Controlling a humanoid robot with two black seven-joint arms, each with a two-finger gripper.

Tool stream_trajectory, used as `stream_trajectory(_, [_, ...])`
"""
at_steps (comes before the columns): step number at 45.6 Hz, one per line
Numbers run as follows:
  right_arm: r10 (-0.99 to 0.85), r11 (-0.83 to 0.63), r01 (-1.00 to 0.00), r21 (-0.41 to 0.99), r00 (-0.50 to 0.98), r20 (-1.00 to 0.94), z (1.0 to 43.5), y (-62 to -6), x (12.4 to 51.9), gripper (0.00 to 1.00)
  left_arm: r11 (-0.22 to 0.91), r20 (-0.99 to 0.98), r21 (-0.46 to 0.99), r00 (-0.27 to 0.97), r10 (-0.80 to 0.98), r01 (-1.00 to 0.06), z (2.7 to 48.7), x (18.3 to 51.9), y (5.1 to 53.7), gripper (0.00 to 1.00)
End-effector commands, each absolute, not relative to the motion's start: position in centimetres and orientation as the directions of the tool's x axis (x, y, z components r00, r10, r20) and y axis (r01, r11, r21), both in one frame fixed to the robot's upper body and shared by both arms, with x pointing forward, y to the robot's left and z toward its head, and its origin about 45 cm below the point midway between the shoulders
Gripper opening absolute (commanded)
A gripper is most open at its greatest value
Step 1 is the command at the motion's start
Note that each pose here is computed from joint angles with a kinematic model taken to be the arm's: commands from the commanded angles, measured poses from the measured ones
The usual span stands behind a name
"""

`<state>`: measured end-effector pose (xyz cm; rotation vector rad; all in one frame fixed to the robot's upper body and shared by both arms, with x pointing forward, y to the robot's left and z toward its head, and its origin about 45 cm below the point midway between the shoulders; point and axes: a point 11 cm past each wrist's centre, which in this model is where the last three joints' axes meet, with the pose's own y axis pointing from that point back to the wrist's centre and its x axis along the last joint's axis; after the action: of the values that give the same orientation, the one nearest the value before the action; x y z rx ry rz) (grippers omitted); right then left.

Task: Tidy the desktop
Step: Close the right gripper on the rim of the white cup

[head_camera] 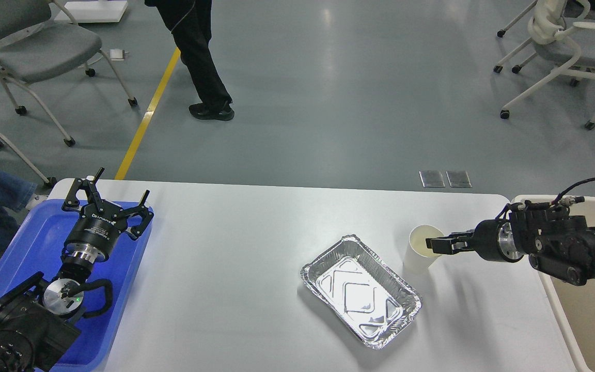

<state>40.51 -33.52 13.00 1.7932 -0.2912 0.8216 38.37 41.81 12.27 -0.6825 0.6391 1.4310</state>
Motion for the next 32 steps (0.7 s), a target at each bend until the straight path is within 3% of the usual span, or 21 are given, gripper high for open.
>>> stream_trajectory(1, [0.197, -0.393, -0.558, 0.73, 0.725, 0.66, 12.8, -32.84, 40.53, 0.63, 0.021, -0.751, -0.04, 0.044, 0.659, -0.999, 12.28, 38.38, 41.8, 1.0])
stream_trajectory(15, [0.211, -0.417, -0.535, 0.734, 0.729, 0.651, 12.38, -32.04, 40.22, 0.28, 0.021, -0.751, -0.04, 0.044, 0.659, -0.999, 12.28, 38.38, 41.8, 1.0])
stream_trajectory(22, [0.213, -0.427, -0.529, 0.733, 0.729, 0.65, 12.42, -31.87, 40.19, 0.0, 0.02, -0.75, -0.039, 0.042, 0.66, -0.999, 12.25, 38.36, 41.84, 1.0])
stream_trajectory(32, [0.198, -0.43, -0.542, 0.722, 0.724, 0.661, 12.79, -31.86, 40.48, 0.0, 0.021, -0.751, -0.04, 0.044, 0.659, -0.999, 12.28, 38.38, 41.8, 1.0])
